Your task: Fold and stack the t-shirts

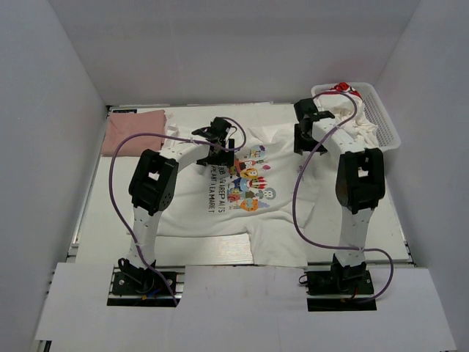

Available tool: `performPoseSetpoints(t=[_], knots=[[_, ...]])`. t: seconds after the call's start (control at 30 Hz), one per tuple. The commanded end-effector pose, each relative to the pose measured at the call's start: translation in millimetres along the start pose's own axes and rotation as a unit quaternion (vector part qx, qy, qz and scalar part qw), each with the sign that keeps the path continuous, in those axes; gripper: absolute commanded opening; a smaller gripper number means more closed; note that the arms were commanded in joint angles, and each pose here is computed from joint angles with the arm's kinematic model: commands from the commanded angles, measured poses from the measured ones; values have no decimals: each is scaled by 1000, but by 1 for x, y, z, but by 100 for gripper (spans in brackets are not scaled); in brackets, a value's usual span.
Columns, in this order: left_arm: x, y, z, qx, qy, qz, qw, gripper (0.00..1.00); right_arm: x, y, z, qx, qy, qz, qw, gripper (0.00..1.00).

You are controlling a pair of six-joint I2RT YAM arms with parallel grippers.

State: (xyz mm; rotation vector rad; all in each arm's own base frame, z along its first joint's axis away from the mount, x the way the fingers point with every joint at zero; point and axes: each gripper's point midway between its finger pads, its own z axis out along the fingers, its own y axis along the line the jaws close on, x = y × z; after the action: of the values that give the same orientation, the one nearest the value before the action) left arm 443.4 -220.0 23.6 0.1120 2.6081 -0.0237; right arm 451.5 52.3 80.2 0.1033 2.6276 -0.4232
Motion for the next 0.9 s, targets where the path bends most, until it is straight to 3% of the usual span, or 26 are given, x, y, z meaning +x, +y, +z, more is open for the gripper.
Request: performPoseSetpoints(t=[0.0,0.07,0.13,0.3,0.4,0.5,0.53,0.87], knots=[[-29,-8,-29,28,-37,-2,999,100,-24,42,-62,-167,-67,-10,984,74],[-36,-11,-40,41,-47,-4,998,100,-28,64,-81,-242,-88,-16,966,79],[-50,-9,-56,50,-68,-13,996,100,-27,79,-76,-262,-82,-19,961,90],[-69,27,-59,11,-93,-47,995,100,-50,111,-70,-293,-81,-24,952,90],[-66,55,-38,-17,-68,-74,995,100,-52,135,-42,-293,-61,-32,954,90],[-78,73,-26,-32,-60,-95,993,100,-52,153,-22,-283,-47,-36,957,90],[-68,78,-10,-41,-38,-95,994,100,-53,152,-15,-268,-47,-30,962,90],[-85,83,40,-52,-43,-97,993,100,-57,132,56,-133,-53,-9,990,90]])
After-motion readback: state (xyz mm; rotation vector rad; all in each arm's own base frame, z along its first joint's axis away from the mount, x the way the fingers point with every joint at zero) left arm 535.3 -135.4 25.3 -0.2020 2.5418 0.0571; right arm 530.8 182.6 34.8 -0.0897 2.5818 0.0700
